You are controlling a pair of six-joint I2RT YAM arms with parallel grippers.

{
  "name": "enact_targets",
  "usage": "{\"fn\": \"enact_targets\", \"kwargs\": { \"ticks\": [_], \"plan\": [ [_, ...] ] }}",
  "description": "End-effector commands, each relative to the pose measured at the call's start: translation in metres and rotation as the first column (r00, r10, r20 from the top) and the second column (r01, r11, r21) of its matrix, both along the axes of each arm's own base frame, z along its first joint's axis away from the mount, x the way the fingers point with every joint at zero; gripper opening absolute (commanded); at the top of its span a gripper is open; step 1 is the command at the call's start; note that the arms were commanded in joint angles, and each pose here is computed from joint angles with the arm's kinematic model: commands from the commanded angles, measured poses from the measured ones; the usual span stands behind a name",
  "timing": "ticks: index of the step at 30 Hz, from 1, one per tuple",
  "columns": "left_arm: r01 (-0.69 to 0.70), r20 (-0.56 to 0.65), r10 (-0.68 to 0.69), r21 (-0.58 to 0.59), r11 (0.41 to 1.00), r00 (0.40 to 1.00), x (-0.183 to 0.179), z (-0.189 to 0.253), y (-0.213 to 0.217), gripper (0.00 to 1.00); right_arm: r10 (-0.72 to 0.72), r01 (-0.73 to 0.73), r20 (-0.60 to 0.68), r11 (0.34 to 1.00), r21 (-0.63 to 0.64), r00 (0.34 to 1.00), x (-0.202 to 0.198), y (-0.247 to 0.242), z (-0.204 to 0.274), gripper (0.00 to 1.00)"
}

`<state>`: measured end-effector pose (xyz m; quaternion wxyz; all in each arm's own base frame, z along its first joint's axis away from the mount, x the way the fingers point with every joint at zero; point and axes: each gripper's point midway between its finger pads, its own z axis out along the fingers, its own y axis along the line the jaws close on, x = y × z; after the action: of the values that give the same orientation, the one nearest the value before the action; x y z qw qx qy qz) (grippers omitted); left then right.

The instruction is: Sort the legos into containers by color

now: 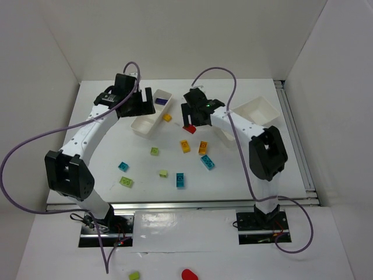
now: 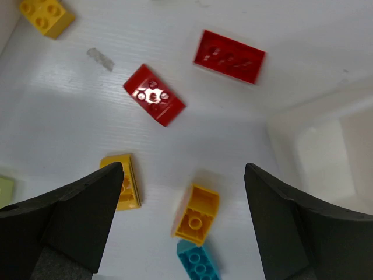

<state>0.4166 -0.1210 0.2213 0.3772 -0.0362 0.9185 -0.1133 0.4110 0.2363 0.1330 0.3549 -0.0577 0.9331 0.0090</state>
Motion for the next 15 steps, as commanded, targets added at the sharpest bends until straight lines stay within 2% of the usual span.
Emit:
{"fn": "enact_targets", "kwargs": {
  "ticks": [1, 5, 7, 15],
  "plan": [
    [-0.103, -0.068, 0.105, 0.034, 0.994, 0.992, -0.024, -0.012, 0.021, 1.0, 0.174, -0.174, -0.003, 0.984, 0.03, 0.985, 0.013, 0.039, -0.019, 0.91],
    [-0.158, -0.096, 0.161, 0.033, 0.987, 0.982, -0.033, -0.015, 0.029, 1.0, 0.227, -0.227, -0.018, 0.974, -0.004, 0.974, 0.025, 0.043, -0.044, 0.96],
    [-0.174, -0.103, 0.176, 0.03, 0.984, 0.979, -0.038, -0.015, 0.034, 1.0, 0.203, -0.204, -0.023, 0.978, -0.038, 0.979, 0.032, 0.04, -0.058, 0.99],
    [-0.245, -0.129, 0.243, -0.001, 0.97, 0.962, -0.053, -0.019, 0.051, 1.0, 0.227, -0.227, -0.021, 0.973, -0.025, 0.974, 0.05, 0.042, -0.083, 0.95]
  ]
}}
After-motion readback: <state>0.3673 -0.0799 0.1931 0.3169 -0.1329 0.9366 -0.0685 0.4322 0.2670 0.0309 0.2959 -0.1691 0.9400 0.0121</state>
